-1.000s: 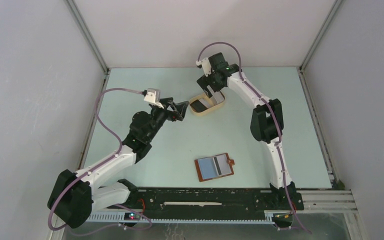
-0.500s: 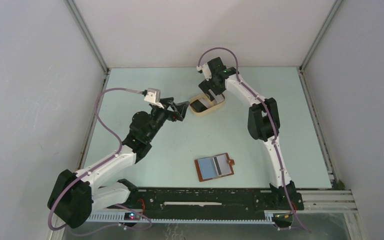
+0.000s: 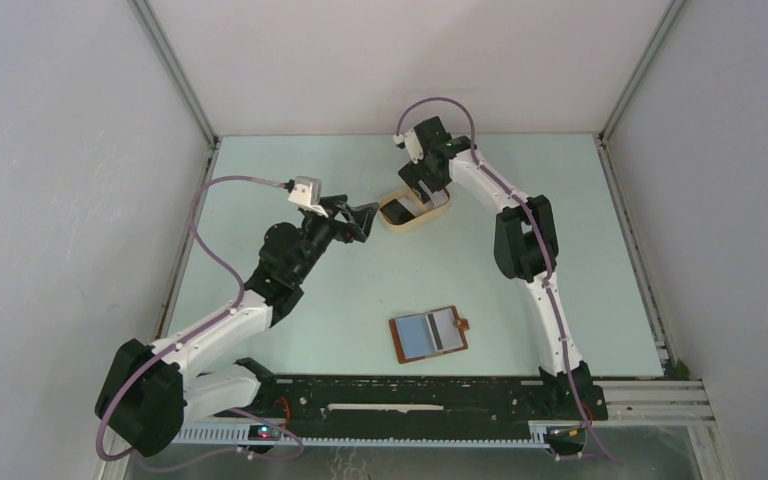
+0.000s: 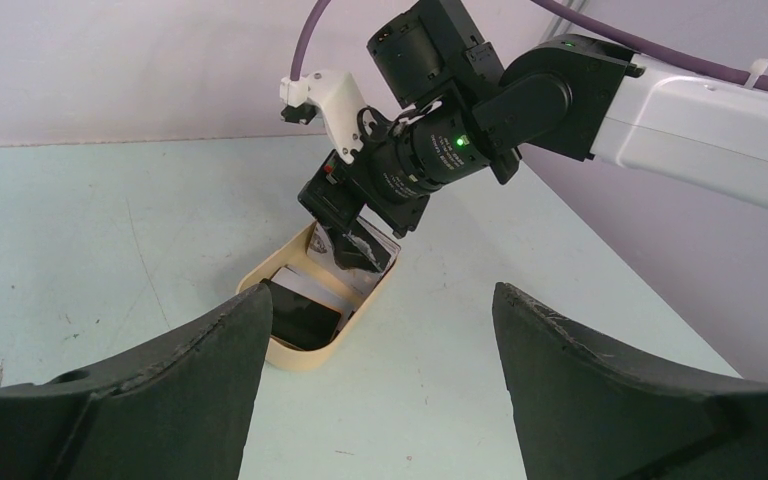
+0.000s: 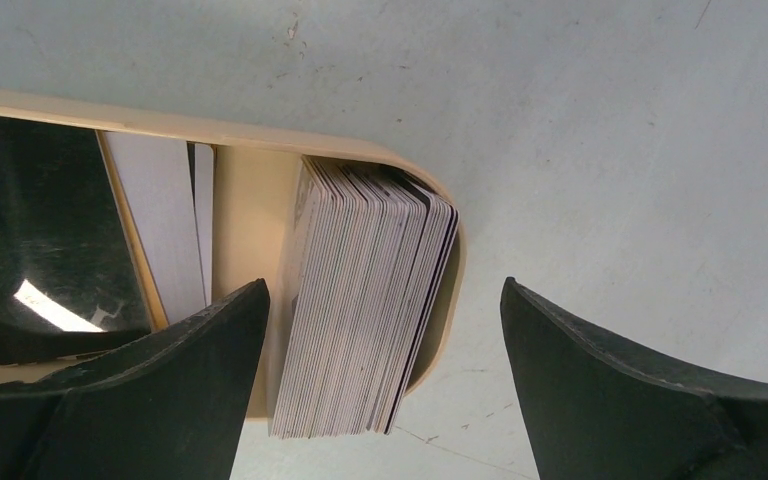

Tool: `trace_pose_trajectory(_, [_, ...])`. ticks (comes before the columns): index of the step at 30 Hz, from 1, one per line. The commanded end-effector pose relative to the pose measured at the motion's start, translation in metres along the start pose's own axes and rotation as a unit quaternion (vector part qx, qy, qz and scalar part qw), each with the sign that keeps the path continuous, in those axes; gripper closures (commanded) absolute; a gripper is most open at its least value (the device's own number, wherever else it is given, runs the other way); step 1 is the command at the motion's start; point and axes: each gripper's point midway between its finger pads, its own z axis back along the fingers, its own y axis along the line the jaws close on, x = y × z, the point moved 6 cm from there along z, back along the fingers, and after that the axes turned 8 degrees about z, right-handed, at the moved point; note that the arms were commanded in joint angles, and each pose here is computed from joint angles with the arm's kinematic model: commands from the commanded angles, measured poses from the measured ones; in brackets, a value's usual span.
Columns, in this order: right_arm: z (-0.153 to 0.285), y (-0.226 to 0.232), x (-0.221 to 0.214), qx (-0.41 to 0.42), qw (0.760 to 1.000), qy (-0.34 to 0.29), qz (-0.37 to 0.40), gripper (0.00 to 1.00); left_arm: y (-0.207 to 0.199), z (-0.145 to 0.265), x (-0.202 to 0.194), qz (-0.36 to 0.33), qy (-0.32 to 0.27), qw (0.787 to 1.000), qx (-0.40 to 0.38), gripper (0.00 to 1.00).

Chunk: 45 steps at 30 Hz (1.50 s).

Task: Put the credit cards into the card holder
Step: Pick up the credit card from the storage box.

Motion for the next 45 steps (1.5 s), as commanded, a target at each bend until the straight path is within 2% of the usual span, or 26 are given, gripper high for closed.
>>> trace_pose_trajectory(1, [0.004,-0.011,0.010,-0.022,1.000,-0.017,0.000,0.06,-0.004,0.002,0.007,0.004,-0.019,1.000,-0.013,0.14])
trace_pose_trajectory(45, [0.045,-0.034,0.021,-0.065,0.997,-0.047,-0.010,0.15,-0.004,0.002,0.007,0.005,-0.018,1.000,-0.015,0.14])
